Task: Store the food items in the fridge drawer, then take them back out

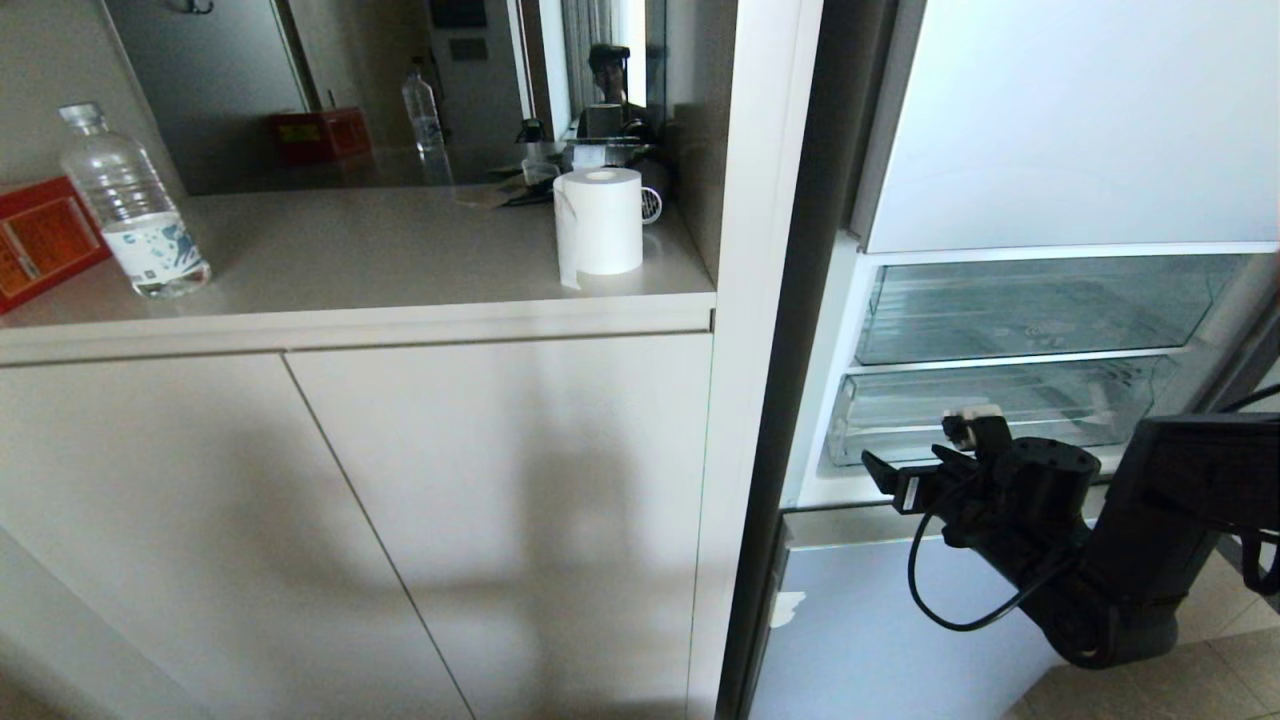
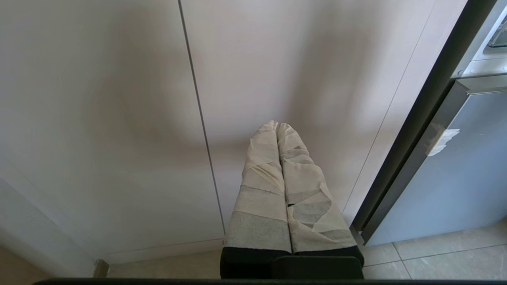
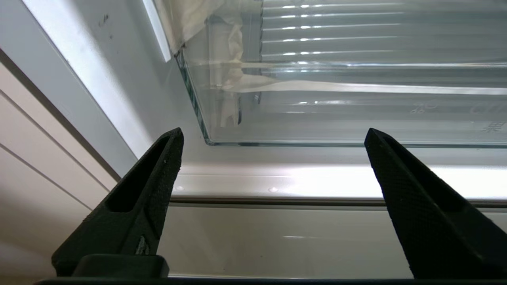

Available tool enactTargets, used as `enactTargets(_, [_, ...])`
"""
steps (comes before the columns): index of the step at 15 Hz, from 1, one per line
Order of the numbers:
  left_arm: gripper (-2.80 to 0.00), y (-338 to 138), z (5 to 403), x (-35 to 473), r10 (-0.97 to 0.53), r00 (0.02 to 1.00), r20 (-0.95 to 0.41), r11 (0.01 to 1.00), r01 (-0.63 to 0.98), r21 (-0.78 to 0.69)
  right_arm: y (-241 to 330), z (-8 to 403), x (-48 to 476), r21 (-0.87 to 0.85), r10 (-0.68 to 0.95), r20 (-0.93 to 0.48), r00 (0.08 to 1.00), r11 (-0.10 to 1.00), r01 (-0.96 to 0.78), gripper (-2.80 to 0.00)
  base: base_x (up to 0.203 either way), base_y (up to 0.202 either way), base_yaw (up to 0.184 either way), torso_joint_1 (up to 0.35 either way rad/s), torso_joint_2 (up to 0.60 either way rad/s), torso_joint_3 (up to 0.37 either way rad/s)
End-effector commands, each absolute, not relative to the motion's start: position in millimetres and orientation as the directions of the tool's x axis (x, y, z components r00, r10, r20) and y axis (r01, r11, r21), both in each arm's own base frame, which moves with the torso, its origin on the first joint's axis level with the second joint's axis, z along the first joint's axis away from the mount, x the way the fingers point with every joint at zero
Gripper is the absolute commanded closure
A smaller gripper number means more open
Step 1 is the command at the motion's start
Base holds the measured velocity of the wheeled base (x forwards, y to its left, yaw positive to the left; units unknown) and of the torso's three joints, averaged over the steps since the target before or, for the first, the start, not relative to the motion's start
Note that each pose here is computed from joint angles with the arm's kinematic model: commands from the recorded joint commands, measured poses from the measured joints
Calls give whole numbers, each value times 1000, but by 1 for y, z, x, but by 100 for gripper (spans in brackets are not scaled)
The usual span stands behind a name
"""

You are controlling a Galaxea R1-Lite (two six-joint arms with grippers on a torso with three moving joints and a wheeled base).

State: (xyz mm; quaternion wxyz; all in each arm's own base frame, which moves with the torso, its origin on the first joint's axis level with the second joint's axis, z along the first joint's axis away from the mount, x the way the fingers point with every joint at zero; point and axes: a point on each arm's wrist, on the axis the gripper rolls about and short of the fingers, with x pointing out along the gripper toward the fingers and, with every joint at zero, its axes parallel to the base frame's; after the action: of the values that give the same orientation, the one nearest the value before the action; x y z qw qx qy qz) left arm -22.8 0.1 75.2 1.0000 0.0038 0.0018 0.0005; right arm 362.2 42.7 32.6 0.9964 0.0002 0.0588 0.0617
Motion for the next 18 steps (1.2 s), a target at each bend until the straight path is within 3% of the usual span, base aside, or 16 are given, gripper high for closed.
enactTargets(1, [0, 0, 75, -23, 2, 1000, -5, 1000, -1, 8, 43, 33, 364, 8, 127, -105, 986, 992, -127, -280, 0, 0, 0, 0, 0, 0])
enactTargets(13, [0, 0, 75, -23, 2, 1000, -5, 1000, -1, 8, 66, 41, 390, 19, 169, -5, 986, 985, -169, -280, 0, 0, 0, 0, 0, 0])
enactTargets(18, [0, 0, 75, -23, 2, 1000, -5, 1000, -1, 8, 71, 46, 406, 20, 102, 58, 993, 994, -104, -280, 0, 0, 0, 0, 0, 0])
